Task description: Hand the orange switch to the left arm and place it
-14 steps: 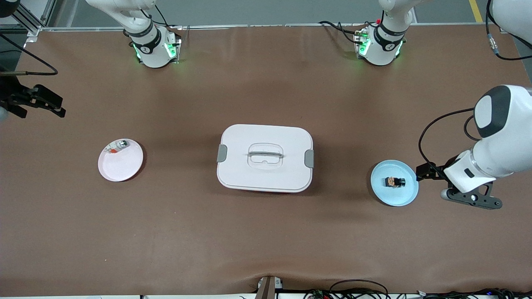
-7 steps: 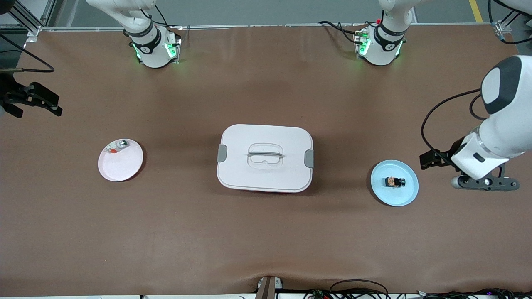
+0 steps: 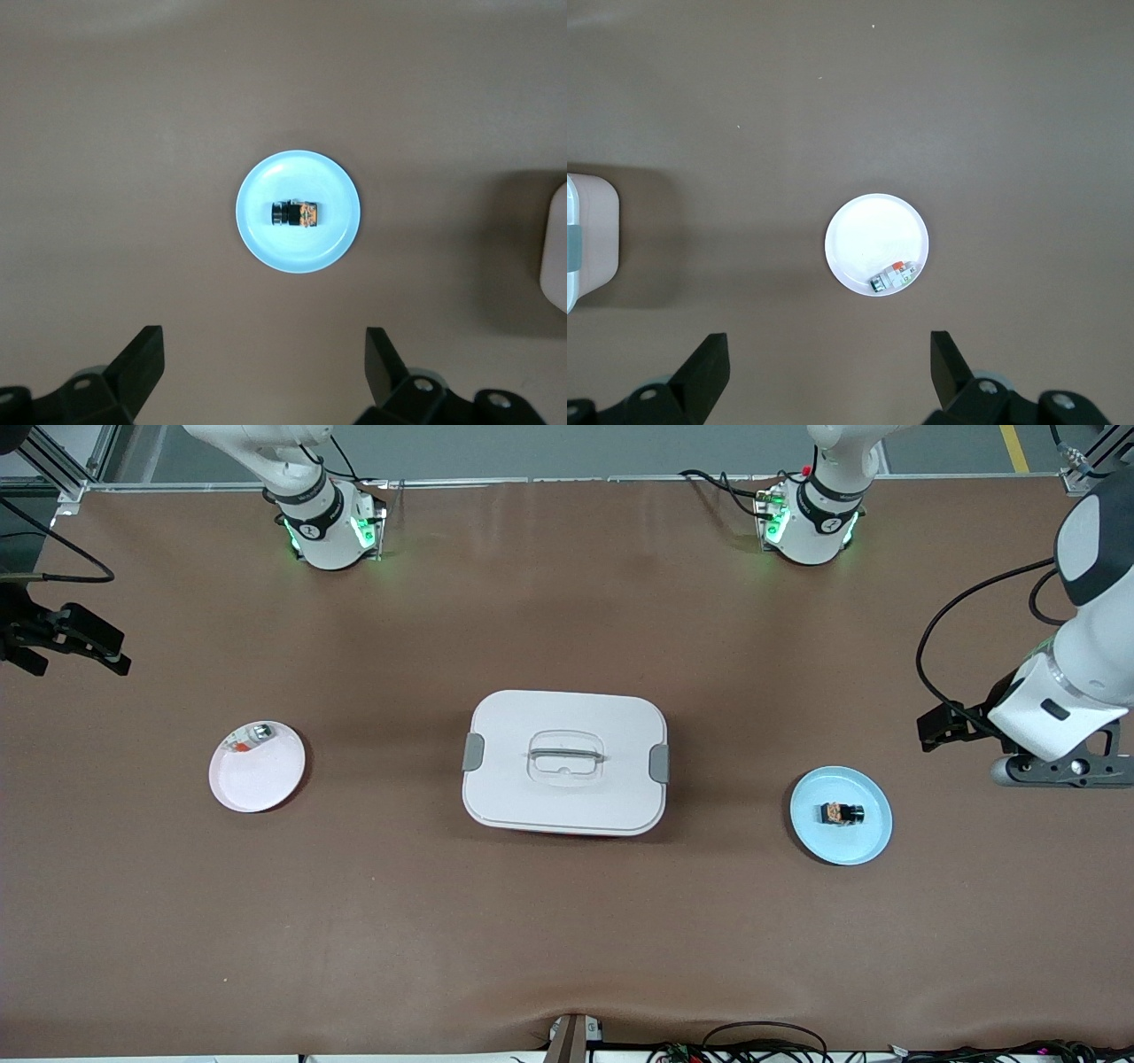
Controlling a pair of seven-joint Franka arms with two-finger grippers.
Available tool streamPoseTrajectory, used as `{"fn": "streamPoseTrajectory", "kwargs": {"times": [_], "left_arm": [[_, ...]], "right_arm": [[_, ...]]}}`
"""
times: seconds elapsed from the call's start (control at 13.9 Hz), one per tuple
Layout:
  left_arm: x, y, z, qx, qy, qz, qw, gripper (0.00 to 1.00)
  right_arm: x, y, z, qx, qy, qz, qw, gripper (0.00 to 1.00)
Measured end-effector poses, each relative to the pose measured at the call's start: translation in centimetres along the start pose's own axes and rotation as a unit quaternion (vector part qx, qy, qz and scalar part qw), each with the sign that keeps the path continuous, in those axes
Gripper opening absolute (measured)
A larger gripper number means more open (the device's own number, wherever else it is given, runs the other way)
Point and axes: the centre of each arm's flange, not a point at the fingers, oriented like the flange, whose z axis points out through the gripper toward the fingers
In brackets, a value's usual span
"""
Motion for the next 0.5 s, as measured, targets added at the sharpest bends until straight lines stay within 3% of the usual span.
{"fn": "streamPoseTrajectory", "kwargs": {"times": [0.5], "left_arm": [[-2.1,-1.3,-4.3,0.031,0.016,-0.023,0.999,1.0]], "right_arm": [[0.0,0.0,-0.1,0.0,0.002,0.0,1.0,1.0]]}}
